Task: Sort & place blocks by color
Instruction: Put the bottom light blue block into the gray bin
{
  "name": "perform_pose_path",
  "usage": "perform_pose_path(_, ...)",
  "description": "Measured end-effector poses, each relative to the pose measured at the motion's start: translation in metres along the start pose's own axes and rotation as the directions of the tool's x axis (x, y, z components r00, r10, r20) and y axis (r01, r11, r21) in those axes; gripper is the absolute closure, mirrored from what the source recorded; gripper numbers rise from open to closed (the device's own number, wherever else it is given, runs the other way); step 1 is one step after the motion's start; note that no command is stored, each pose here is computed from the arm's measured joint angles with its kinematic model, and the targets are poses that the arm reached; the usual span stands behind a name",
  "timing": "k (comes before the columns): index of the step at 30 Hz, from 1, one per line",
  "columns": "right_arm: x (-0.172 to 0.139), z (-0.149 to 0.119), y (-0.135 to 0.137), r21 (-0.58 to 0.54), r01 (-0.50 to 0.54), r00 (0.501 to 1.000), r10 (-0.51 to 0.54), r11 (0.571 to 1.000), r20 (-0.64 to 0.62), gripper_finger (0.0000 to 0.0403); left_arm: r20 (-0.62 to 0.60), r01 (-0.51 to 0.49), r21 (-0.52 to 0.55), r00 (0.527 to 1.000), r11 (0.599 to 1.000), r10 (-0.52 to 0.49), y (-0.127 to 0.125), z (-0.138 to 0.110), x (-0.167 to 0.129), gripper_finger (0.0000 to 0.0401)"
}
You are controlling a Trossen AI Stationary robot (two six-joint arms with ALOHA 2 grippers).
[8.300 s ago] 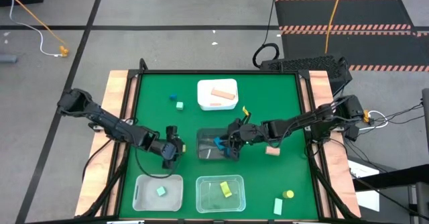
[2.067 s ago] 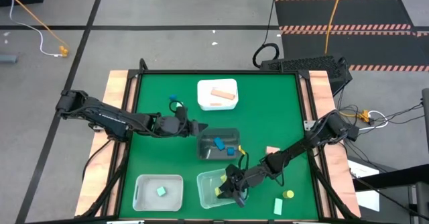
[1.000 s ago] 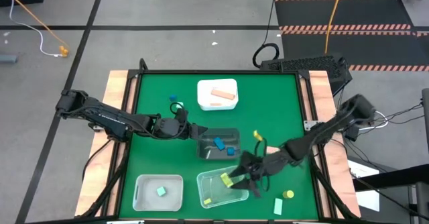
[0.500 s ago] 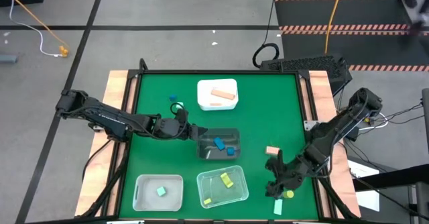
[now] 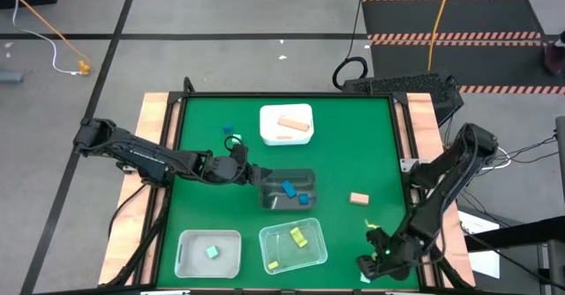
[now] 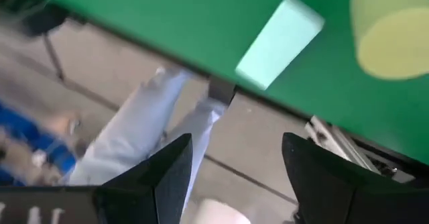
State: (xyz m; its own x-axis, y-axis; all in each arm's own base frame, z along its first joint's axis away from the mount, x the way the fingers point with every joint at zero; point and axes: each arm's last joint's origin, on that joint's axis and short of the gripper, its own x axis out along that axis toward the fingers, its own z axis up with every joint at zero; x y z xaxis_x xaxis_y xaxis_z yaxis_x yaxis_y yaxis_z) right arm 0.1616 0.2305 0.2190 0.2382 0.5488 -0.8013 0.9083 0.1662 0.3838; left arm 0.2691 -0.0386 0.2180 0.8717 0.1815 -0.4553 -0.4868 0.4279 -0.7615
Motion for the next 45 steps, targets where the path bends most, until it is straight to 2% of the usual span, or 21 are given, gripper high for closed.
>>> perform_pose_path(4,0.023,0.002,-0.001,0.099,0.036,0.999,-0.037,0.994,0.016,0.0184,0.001,-0.004,0.042,1.0,0.999,0.003,0.0,0.0,0.0,0.0235)
perform_pose_path(9,0.043,0.008,0.006,0.128,0.038,0.999,-0.038,0.991,-0.004,0.0184,0.006,-0.024,0.064,1.0,0.998,0.024,0.003,0.003,0.001,0.0235)
perform_pose_path(15,0.06,0.022,0.005,0.195,0.146,0.989,-0.145,0.97,-0.02,0.0184,0.006,-0.067,0.111,0.998,0.992,0.067,0.009,0.006,0.003,0.0235)
perform_pose_path(28,0.082,0.043,0.007,0.249,0.181,0.979,-0.198,0.951,0.043,0.0185,-0.015,-0.122,0.131,0.992,0.984,0.125,0.015,0.007,0.003,0.0235)
perform_pose_path(32,0.083,0.044,0.004,0.219,0.2,0.973,-0.219,0.955,0.068,0.0209,-0.016,-0.125,0.132,0.992,0.983,0.128,0.016,0.007,0.003,0.0235)
perform_pose_path(38,0.083,0.042,0.001,0.144,0.214,0.97,-0.227,0.966,0.083,0.0293,-0.016,-0.125,0.131,0.992,0.983,0.128,0.016,0.007,0.003,0.0235)
perform_pose_path(42,0.08,0.039,0.004,0.043,0.186,0.981,-0.188,0.982,0.051,0.0294,-0.015,-0.123,0.126,0.992,0.984,0.126,0.015,0.007,0.003,0.0235)
perform_pose_path(45,0.071,0.032,0.011,-0.068,0.106,0.994,-0.105,0.992,0.018,0.0294,-0.014,-0.119,0.115,0.993,0.986,0.121,0.015,0.007,0.003,0.0235)
